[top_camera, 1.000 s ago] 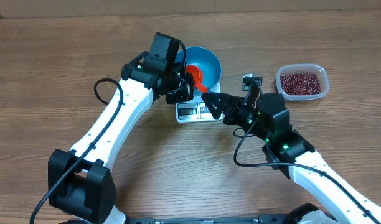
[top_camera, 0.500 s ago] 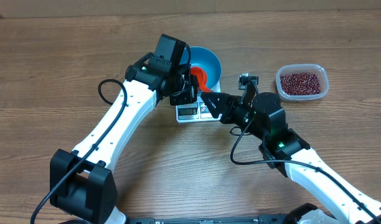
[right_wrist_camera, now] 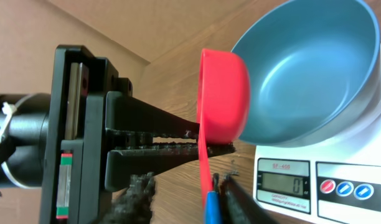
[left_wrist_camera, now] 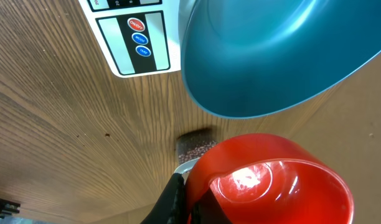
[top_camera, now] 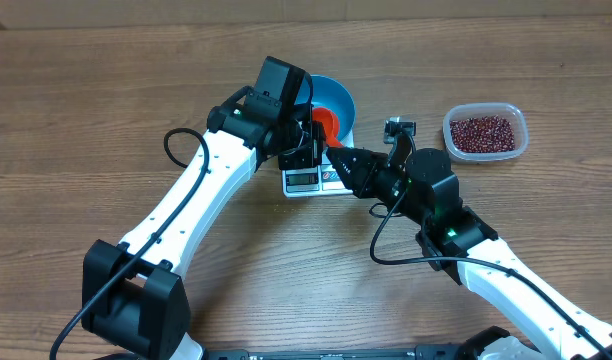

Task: Scoop item into bowl and weigh 150g on scale
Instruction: 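Close the right gripper on the blue handle of the scoop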

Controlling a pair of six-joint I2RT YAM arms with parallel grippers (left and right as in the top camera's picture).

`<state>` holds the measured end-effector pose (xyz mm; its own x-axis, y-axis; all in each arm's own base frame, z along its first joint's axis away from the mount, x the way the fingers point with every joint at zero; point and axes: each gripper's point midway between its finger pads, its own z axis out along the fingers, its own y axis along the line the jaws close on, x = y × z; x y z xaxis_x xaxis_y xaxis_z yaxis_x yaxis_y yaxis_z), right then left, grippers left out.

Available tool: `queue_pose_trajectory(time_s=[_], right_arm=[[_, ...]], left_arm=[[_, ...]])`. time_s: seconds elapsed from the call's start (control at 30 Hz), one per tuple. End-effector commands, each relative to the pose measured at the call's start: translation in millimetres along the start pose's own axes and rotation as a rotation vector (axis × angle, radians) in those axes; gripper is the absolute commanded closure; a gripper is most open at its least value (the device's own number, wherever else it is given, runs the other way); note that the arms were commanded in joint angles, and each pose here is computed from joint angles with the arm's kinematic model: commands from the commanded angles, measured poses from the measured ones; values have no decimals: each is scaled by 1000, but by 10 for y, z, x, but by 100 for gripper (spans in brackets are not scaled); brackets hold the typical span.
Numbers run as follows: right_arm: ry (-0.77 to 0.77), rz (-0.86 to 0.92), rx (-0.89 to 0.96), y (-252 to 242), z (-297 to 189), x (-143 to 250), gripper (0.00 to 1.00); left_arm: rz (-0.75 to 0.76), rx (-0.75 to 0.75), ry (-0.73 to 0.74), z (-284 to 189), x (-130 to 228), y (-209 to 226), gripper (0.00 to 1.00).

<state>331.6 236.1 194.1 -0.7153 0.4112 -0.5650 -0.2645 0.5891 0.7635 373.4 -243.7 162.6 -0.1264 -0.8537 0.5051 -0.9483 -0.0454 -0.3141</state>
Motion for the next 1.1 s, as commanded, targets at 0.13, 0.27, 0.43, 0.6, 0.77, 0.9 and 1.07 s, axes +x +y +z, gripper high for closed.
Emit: queue_pose_trajectory(time_s=[0.13,0.27,0.43,0.6,0.77,0.9,1.07], right_arm=[[-23,-13,-4,58,8,-77,77],[-23,-12,-4,58,8,-76,77],[-29,-11,6,39,8,-85,81],[-30,-11,6,40,8,-87,83],[-35,-11,10,32,7,-96,84],[-35,-12,10,32,7,-96,89],[-36,-11,11,30,7,-98,91]], left_arm=[[10,29,34,-144,148,-32,96],[10,30,34,-144,148,-34,96],[11,32,35,-144,152,-39,96],[15,28,36,-135,168,-21,96],[23,21,34,-120,195,9,96],[22,20,33,-120,193,13,96],[21,18,32,-120,189,19,96]])
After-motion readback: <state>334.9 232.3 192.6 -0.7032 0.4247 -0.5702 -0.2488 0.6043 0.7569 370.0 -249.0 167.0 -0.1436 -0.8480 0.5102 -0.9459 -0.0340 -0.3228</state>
